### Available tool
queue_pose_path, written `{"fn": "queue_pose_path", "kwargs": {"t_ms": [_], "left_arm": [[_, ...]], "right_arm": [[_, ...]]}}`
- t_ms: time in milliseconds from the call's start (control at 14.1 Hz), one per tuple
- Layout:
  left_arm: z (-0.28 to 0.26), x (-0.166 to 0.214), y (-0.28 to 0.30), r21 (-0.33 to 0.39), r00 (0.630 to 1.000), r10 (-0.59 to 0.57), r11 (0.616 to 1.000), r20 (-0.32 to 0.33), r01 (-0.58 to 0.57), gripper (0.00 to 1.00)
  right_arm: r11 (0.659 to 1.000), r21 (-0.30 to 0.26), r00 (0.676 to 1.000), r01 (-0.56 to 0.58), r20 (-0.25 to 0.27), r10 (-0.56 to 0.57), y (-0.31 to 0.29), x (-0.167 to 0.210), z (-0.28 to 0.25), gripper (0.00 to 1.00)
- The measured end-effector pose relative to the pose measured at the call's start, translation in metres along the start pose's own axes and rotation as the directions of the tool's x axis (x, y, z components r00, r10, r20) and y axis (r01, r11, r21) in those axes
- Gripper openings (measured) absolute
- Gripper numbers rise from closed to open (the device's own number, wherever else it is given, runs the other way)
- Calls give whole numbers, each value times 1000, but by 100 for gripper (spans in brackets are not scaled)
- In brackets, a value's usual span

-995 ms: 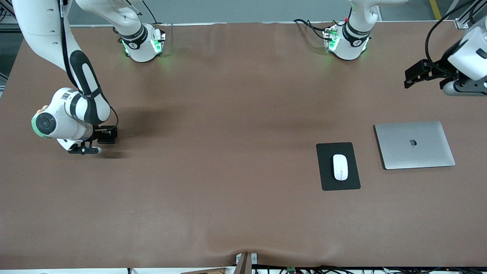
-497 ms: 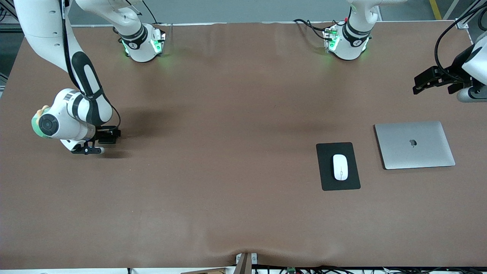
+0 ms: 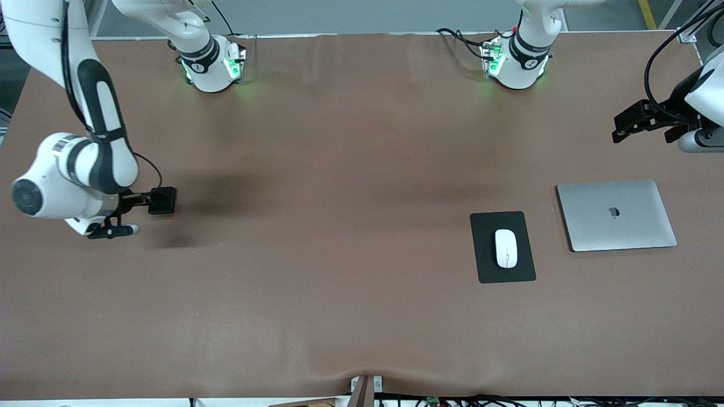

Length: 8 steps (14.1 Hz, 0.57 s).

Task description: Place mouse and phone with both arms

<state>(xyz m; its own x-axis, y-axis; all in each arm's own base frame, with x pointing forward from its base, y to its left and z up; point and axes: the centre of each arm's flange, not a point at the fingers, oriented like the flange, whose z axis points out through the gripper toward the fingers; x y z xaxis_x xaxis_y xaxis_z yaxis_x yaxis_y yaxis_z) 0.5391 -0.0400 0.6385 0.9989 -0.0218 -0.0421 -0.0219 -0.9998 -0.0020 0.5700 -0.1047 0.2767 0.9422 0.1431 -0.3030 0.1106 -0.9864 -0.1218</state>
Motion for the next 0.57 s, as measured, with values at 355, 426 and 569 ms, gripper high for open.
{"fn": "queue_pose_path", "kwargs": {"t_ms": [355,426,569], "left_arm": [[0,0,0,0,1000,0,1000,0,0,100],[0,0,0,0,1000,0,1000,0,0,100],[0,0,0,0,1000,0,1000,0,0,100]], "right_arm": [[995,-49,990,83,-112,-88,21,10,-112,100],[994,-64,985,92,-137,-100,16,13,-132,100],[986,-119,976,116,-171,-135,6,16,-175,100]]}}
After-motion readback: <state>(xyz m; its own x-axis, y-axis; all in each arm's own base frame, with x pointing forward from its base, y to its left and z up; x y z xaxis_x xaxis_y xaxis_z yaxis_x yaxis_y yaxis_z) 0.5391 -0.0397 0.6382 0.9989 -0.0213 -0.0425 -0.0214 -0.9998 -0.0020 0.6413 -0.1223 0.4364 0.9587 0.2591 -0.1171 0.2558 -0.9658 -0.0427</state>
